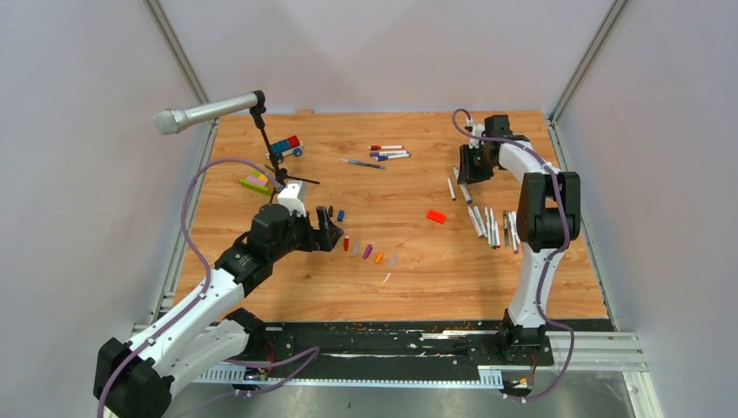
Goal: Open the pen caps
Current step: Place the pen at the center of the board.
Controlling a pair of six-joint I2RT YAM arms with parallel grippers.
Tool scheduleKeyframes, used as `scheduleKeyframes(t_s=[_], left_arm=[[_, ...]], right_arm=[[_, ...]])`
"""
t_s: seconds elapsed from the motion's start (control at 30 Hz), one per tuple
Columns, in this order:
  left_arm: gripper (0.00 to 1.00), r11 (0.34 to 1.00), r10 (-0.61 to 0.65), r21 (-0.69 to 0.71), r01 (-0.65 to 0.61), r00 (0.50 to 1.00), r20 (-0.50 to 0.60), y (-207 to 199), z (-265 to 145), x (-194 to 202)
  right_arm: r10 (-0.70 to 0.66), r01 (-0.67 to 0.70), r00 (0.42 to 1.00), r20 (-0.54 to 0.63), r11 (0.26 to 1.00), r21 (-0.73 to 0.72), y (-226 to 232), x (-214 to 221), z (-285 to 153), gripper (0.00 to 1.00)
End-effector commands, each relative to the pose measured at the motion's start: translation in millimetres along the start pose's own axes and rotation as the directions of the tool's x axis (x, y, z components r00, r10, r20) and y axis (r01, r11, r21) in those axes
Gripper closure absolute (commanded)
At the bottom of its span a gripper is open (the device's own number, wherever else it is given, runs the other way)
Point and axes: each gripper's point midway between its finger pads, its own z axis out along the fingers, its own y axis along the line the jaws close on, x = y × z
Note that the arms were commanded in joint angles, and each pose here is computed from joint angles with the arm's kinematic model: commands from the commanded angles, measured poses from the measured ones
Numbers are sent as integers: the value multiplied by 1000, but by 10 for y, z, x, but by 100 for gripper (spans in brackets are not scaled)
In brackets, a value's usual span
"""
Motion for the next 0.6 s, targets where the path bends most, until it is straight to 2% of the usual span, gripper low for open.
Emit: scheduleKeyframes(t_s=[0.0,0.23,0.37,0.57], left_arm=[[0,995,-81,60,78,996,47,-127,34,-97],[0,975,-195,132,182,975,101,-266,133,-233],[0,968,-240,96,231,966,95,-239,215,-278],[0,961,-277,14,277,960,30,-197,393,-264]], right_arm=[[-44,46,990,132,999,-13,151,-307,-439,67],[-85,107,979,185,988,-113,433,-201,-748,67],[-153,200,959,240,962,-188,655,-88,-994,67],[-261,358,901,346,898,-255,936,161,-1339,65]])
